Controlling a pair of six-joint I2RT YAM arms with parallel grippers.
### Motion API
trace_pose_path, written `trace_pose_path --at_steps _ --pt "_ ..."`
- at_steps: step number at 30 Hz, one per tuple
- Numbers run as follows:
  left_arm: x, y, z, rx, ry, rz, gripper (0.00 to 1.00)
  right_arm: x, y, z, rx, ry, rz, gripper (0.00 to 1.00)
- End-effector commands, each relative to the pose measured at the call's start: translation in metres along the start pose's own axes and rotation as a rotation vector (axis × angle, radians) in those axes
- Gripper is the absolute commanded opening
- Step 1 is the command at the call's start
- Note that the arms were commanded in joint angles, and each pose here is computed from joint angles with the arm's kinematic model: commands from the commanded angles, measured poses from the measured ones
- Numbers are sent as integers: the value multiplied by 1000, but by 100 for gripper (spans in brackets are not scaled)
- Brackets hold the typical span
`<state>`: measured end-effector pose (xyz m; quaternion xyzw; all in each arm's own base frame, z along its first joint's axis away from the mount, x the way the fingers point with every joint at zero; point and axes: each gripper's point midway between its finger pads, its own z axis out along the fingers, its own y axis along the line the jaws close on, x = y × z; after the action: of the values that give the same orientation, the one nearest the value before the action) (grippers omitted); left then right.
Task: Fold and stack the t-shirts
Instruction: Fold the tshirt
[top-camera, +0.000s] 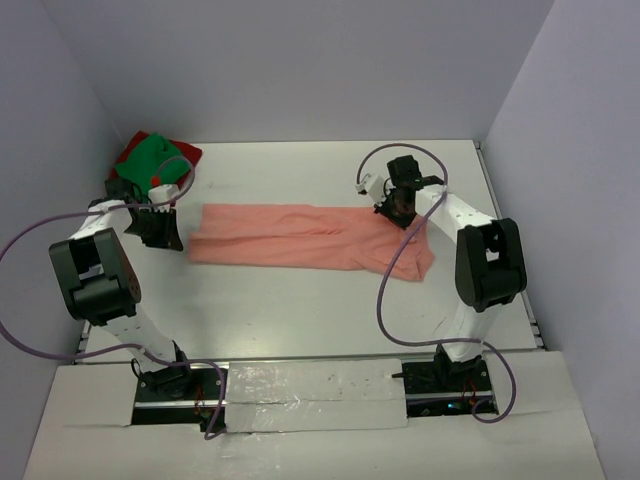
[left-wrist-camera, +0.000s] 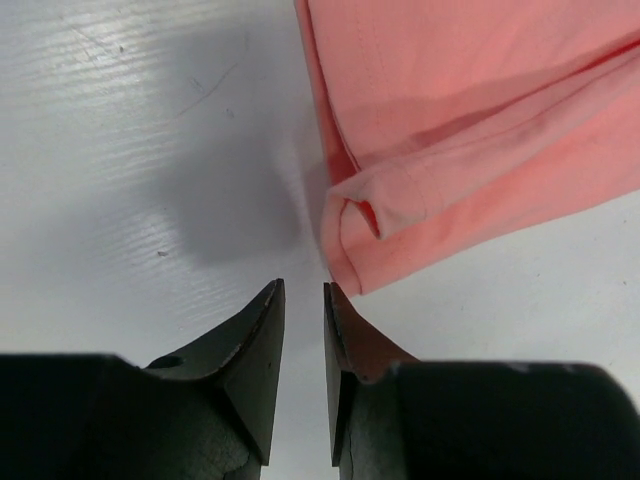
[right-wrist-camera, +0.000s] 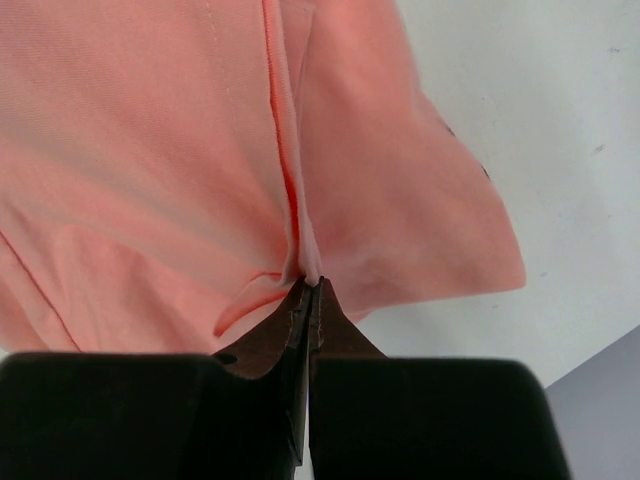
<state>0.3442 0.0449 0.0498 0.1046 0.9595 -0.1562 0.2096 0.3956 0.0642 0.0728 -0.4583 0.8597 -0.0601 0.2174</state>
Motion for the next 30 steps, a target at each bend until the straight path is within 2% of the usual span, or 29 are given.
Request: trace_pose_path --at_steps 1,5,6,7,8,10,11,13,16,17,19,20,22,23,25,26,27,28,29,30 --pt "-24 1 -6 -11 -89 18 30 -14 -22 0 49 -48 0 0" --pt "-31 2 -1 -28 -90 22 32 -14 -25 5 45 -50 6 0" --pt "-33 3 -2 -31 -94 15 36 -14 -25 6 44 -47 5 0" --pt "-34 3 -1 -34 -99 17 38 -14 -25 8 44 -47 5 8" --pt "-38 6 -1 -57 -112 25 41 -12 -25 10 45 -42 6 21" --pt "-42 5 -8 -83 -149 23 48 -16 -31 11 79 -62 16 59" --pt "-53 7 -12 -109 -202 40 49 -14 -30 13 87 -66 27 64" --pt "-61 5 -30 -164 -294 37 50 -23 -40 9 154 -125 59 70" --pt "-86 -3 -66 -240 -485 74 51 -37 -60 -11 270 -207 129 71" --pt "-97 -11 -89 -268 -575 96 51 -41 -63 -16 283 -227 145 71" --pt "-109 -20 -106 -289 -689 111 52 -53 -68 -33 319 -291 188 71" --pt "-116 -30 -125 -289 -765 101 52 -56 -70 -41 331 -318 200 71" --pt "-121 -50 -136 -230 -831 138 52 -64 -69 -61 345 -365 229 69" --pt "-124 -61 -140 -195 -846 152 49 -67 -67 -69 344 -380 235 67" --pt "-123 -87 -132 -80 -803 183 41 -71 -64 -90 336 -413 280 56" --pt "-118 -93 -116 -23 -735 198 33 -72 -61 -96 324 -422 292 45" --pt "-121 -102 -115 16 -713 210 29 -70 -59 -107 320 -429 319 19" --pt "-112 -118 -103 95 -651 220 24 -73 -53 -113 295 -453 325 1" --pt "-107 -123 -91 124 -607 251 15 -74 -51 -119 284 -468 336 0" --pt "-105 -127 -87 136 -589 265 12 -76 -46 -129 267 -490 340 0"
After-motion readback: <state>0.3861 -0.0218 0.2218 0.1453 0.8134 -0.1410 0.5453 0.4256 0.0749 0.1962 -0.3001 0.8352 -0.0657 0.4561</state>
